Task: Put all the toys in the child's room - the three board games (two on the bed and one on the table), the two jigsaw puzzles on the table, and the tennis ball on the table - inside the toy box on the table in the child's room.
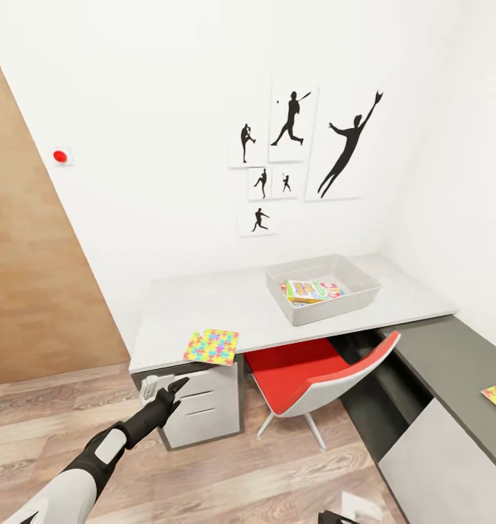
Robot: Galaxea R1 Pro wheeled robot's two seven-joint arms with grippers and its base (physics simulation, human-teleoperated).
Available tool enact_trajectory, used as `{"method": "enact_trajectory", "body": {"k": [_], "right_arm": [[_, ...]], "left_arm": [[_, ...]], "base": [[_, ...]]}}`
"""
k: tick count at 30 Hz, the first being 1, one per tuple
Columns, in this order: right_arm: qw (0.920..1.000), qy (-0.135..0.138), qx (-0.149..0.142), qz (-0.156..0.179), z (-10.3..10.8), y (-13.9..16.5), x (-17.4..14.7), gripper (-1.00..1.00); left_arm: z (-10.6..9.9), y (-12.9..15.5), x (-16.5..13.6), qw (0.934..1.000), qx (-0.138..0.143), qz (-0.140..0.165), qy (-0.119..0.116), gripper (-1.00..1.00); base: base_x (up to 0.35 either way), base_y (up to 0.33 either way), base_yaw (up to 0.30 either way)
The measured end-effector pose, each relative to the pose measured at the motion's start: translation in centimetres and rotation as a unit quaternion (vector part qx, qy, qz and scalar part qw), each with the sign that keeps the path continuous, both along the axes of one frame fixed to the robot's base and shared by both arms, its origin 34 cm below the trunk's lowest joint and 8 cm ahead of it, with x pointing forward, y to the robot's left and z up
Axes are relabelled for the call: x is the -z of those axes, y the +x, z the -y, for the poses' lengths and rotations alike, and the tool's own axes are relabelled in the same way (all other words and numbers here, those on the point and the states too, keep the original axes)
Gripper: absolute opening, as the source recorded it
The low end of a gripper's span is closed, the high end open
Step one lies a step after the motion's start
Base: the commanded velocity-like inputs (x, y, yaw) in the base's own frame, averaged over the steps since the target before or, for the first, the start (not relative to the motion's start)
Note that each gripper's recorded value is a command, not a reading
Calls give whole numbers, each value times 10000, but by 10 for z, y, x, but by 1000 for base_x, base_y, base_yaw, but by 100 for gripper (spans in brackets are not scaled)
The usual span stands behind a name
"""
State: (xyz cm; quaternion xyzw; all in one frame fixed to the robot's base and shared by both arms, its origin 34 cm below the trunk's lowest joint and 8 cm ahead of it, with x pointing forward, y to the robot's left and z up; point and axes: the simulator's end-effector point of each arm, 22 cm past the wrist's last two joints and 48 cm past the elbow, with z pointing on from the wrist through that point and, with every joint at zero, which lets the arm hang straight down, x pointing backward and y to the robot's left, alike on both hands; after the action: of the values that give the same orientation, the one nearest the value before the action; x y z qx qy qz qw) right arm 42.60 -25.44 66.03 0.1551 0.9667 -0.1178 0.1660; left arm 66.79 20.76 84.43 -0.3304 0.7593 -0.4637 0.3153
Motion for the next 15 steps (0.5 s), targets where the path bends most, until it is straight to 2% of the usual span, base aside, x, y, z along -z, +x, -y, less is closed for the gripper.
{"method": "enact_trajectory", "body": {"k": [5, 15], "right_arm": [[9999, -15, 4, -102, 2, -6, 2, 100], [10000, -35, -24, -82, 3, -5, 2, 100]], "left_arm": [[0, 0, 0, 10000, 0, -1, 0, 100], [-3, 0, 0, 10000, -3, -9, 10, 100]], "base": [[0, -11, 0], [0, -1, 0]]}}
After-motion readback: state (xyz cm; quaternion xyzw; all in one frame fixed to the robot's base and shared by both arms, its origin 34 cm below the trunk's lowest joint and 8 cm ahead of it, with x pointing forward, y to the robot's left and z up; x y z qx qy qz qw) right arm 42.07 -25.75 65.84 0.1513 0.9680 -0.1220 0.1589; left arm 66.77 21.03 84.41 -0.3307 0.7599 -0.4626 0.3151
